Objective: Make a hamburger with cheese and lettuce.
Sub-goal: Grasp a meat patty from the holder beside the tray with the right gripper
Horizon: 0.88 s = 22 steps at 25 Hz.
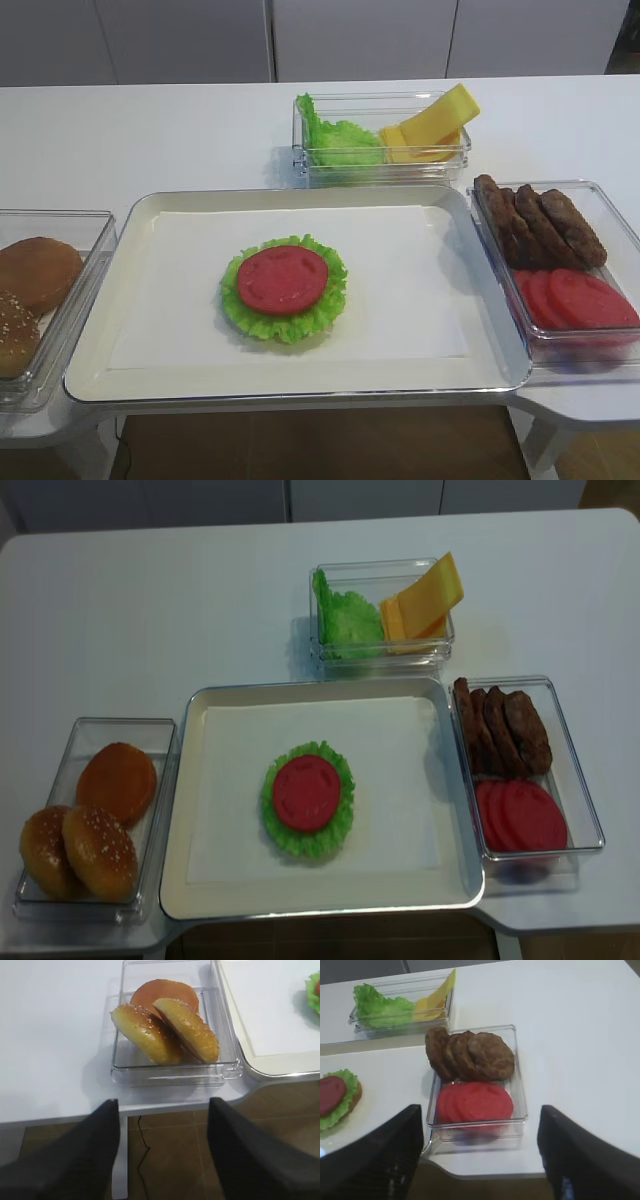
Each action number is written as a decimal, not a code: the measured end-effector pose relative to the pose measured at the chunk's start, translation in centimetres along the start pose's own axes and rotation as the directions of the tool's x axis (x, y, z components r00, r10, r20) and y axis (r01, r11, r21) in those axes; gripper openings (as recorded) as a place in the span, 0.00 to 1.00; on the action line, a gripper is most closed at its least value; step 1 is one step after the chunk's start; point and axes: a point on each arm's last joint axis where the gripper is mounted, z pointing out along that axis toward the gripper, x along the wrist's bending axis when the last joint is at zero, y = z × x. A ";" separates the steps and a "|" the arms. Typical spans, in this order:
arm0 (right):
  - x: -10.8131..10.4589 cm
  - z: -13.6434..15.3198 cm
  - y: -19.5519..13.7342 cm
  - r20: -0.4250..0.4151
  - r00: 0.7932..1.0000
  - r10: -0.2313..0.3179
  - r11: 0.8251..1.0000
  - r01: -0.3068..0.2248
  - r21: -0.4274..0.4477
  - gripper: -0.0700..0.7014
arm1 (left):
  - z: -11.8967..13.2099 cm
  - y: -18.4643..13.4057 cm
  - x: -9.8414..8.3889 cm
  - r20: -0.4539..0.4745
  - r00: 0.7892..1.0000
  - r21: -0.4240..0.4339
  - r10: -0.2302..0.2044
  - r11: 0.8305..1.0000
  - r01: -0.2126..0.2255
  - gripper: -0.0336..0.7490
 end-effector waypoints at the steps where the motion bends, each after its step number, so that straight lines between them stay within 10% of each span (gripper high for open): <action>1: 0.1 0.3 0.8 -0.007 1.000 0.009 1.000 -0.009 0.006 0.81 | 0.0 0.0 0.0 0.000 1.000 0.000 0.000 1.000 0.000 0.57; 17: 1.1 14.1 11.9 -0.060 0.984 0.165 0.920 -0.132 0.369 0.81 | 0.0 0.0 0.0 0.000 1.000 0.000 0.000 1.000 0.000 0.57; 22: 3.0 18.5 13.2 -0.087 0.990 0.107 0.879 -0.054 0.473 0.81 | 0.0 0.0 0.0 0.000 1.000 0.000 0.000 1.000 0.000 0.57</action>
